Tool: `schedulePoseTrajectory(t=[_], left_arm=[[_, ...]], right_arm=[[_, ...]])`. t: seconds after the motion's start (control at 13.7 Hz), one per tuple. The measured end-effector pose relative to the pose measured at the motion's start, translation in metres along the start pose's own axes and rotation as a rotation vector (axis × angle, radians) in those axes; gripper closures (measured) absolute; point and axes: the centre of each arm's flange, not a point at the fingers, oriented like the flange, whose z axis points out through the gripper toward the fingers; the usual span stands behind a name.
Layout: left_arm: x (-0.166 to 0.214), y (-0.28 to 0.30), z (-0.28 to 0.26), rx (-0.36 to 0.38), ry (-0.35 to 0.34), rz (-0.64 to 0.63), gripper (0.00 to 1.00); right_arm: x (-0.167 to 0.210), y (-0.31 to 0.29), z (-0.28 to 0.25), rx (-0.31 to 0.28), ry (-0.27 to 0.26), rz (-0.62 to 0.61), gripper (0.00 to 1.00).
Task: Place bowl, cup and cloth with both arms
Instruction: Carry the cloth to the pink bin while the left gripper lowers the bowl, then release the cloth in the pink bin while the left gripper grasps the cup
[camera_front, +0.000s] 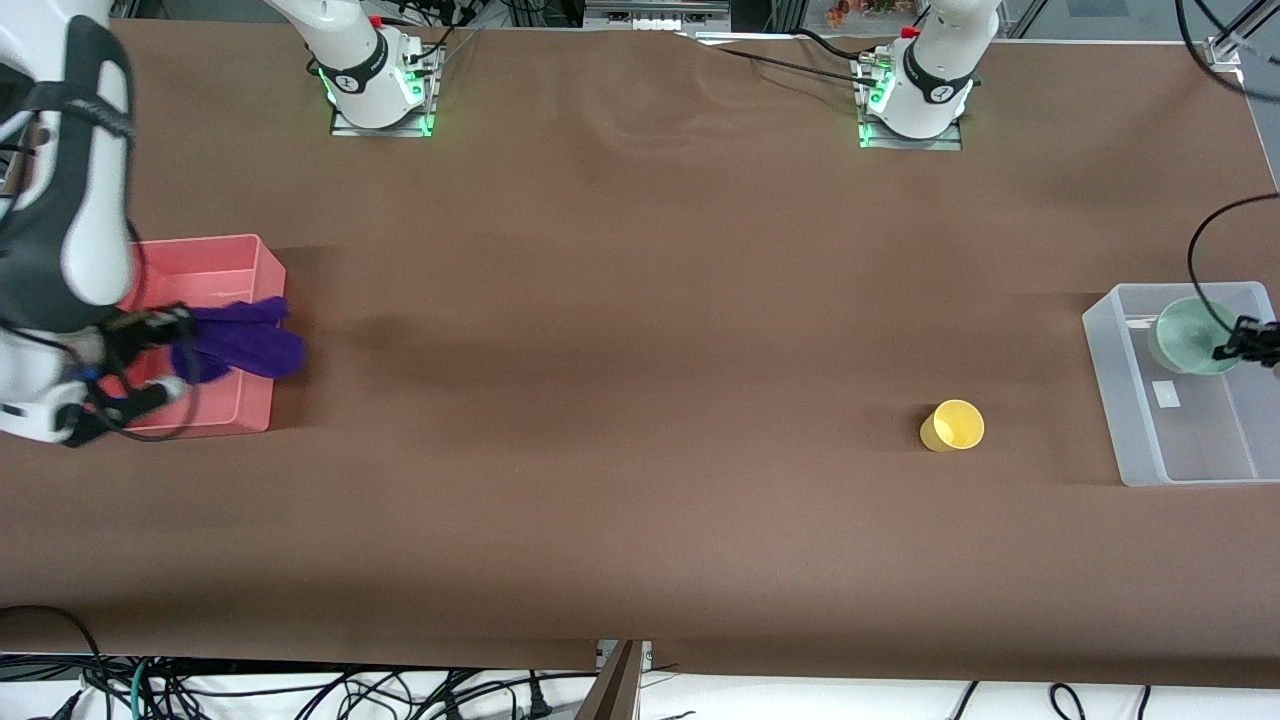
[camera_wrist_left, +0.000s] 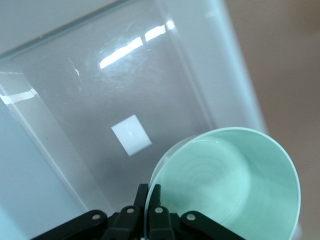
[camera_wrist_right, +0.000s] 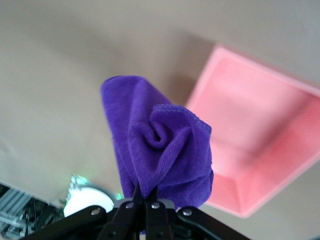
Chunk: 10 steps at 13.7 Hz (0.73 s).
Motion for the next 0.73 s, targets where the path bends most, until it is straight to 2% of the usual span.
schedulePoseTrajectory(t=[0.22,0.36,0.44,0.73], left_arm=[[-0.001,-0.022,0.035,0.027,0.03,-0.018,0.96],[-0.005,-0.026,0.047,0.015,0.031,-0.028,0.96],[-0.005,-0.027,0.049,0.012,0.034,-0.031,0.92],[0.005,-0.026,0.024,0.03,0.056,-0.015,0.51]], right_arm=[[-0.035,0.046,0.011,0.021,-0.04,0.026,0.98],[-0.036,0.059,0.033,0.04,-0.078,0.044,0.98],[-0.032,0.063,0.046,0.048,-0.093,0.046,0.98],[-0.02,0.081,0.095,0.064,-0.127,0.057,0.98]])
